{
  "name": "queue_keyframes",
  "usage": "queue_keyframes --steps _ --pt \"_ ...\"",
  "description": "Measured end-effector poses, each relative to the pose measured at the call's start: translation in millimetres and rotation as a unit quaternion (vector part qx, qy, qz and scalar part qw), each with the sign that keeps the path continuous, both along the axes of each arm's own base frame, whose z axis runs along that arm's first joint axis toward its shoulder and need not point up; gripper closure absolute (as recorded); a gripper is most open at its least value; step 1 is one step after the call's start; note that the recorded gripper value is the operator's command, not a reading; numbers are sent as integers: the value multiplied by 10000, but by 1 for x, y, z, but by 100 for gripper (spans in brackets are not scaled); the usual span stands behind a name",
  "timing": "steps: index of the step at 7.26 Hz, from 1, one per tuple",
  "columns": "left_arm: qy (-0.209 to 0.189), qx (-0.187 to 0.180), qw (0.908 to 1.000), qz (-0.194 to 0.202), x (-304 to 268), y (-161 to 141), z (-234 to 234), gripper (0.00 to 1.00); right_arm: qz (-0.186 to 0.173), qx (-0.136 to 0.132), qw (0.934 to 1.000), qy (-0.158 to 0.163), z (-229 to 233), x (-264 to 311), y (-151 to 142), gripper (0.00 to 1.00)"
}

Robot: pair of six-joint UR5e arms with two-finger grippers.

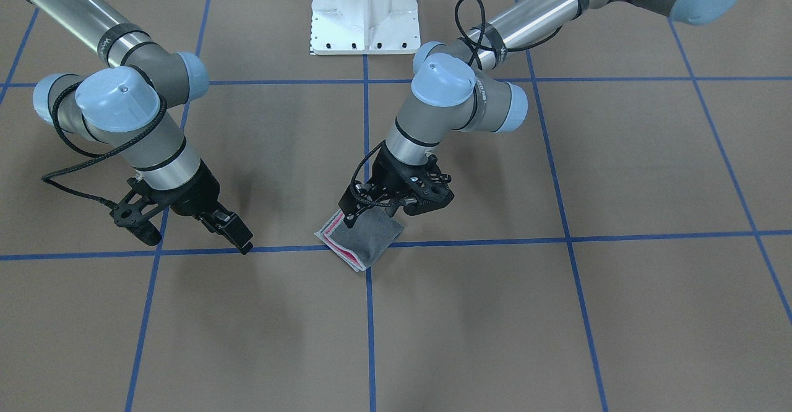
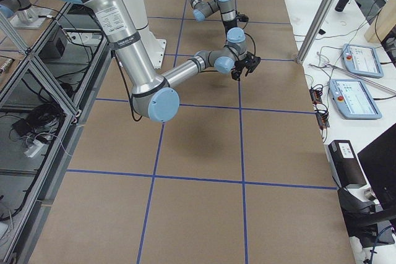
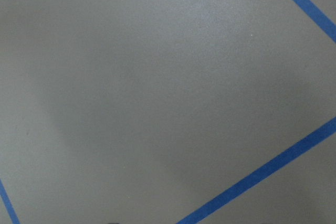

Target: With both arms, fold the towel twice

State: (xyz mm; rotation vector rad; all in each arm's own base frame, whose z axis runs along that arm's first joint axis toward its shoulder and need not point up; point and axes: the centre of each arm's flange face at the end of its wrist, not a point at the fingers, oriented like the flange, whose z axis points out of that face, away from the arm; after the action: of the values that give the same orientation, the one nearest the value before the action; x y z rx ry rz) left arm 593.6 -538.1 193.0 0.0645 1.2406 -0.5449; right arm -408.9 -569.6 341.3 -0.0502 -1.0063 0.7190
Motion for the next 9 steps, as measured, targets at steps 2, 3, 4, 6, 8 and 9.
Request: queue_keyframes --steps 2,3,4,6,8,9 --pt "-26 40 10000 -23 19 -5 6 0 11 -17 10000 14 2 3 -1 7" --pt "-52 38 10000 -25 23 -8 13 0 14 -27 10000 22 4 3 -1 7" --pt "-73 33 10000 -24 26 -9 16 0 14 -31 10000 25 5 4 -1 7" --pt "-114 36 9999 -18 28 -11 20 0 15 -36 10000 31 6 4 -1 7" --pt "-117 153 9998 9 23 -12 15 0 24 -42 10000 34 6 6 -2 1" --pt "-36 222 9997 6 15 -13 4 0 33 -57 10000 25 7 9 -4 1"
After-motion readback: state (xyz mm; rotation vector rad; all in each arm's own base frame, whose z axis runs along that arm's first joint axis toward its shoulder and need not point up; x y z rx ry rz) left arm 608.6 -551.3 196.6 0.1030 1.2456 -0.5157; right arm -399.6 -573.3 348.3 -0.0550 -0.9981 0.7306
